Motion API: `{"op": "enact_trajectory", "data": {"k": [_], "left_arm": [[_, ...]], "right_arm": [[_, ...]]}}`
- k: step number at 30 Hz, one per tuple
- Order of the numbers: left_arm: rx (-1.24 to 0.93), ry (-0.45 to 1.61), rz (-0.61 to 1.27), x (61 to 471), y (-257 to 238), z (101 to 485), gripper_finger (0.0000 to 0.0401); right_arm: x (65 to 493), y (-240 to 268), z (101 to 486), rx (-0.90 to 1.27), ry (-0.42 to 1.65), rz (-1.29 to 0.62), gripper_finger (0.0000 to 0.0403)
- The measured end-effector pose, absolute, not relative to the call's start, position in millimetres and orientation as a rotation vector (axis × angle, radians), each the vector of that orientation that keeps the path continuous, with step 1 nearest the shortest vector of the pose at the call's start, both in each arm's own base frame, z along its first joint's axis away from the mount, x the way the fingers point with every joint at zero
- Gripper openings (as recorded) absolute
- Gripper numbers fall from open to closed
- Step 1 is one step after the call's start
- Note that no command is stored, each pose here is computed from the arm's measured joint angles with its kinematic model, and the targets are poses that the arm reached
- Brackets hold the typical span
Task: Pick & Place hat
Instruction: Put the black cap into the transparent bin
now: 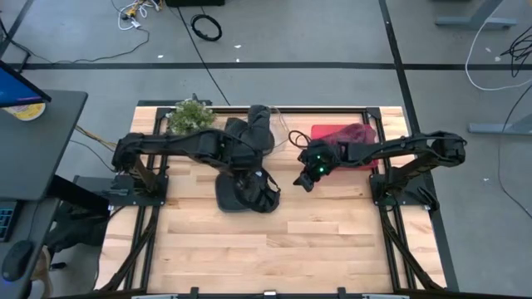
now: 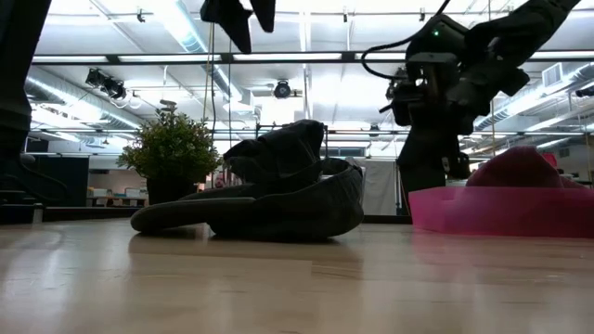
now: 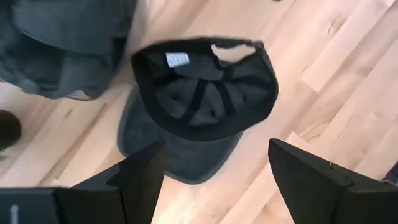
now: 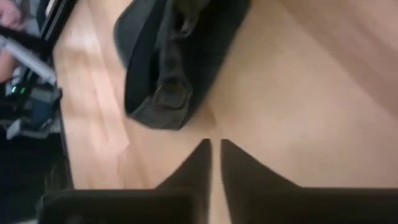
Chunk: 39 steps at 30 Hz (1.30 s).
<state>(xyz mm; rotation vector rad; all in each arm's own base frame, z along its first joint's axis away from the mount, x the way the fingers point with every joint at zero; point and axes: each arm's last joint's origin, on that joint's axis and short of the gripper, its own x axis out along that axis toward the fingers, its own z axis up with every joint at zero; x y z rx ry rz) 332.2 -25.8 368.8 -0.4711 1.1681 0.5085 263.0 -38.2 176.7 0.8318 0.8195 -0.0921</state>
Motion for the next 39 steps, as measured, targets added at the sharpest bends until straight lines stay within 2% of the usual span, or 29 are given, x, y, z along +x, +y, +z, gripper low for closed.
{"op": "enact_trajectory", "data": {"k": [3,10,15,18,21,27,32,39], "left_arm": [[-0.454,1.188,0.495,335,-32,355,0.0286],[-0.29,1.312,0.54,329,-47,312,0.0286],[-0.29,1.433,0.661,314,-46,269,0.0286],[-0.31,1.429,0.66,303,-41,249,0.0286],[-0.35,1.397,0.661,284,-37,240,0.0283],[-0.482,1.178,0.664,248,-23,236,0.0262],[-0.598,1.009,0.629,230,-13,211,0.0256],[-0.61,0.834,0.766,209,-12,180,0.0266]], "right_arm": [[265,-33,179,0.827,0.809,-0.04,0.0007],[270,-29,184,0.911,0.76,-0.011,0.0024],[271,-29,185,0.983,0.754,-0.014,0.0025],[271,-27,185,1.017,0.759,-0.022,0.0025],[272,-24,185,1.04,0.762,-0.022,0.0025],[274,-18,187,1.053,0.754,-0.003,0.0025],[276,-17,190,1.08,0.718,0.004,0.0025],[278,-18,193,1.093,0.684,0.017,0.0025]]}}
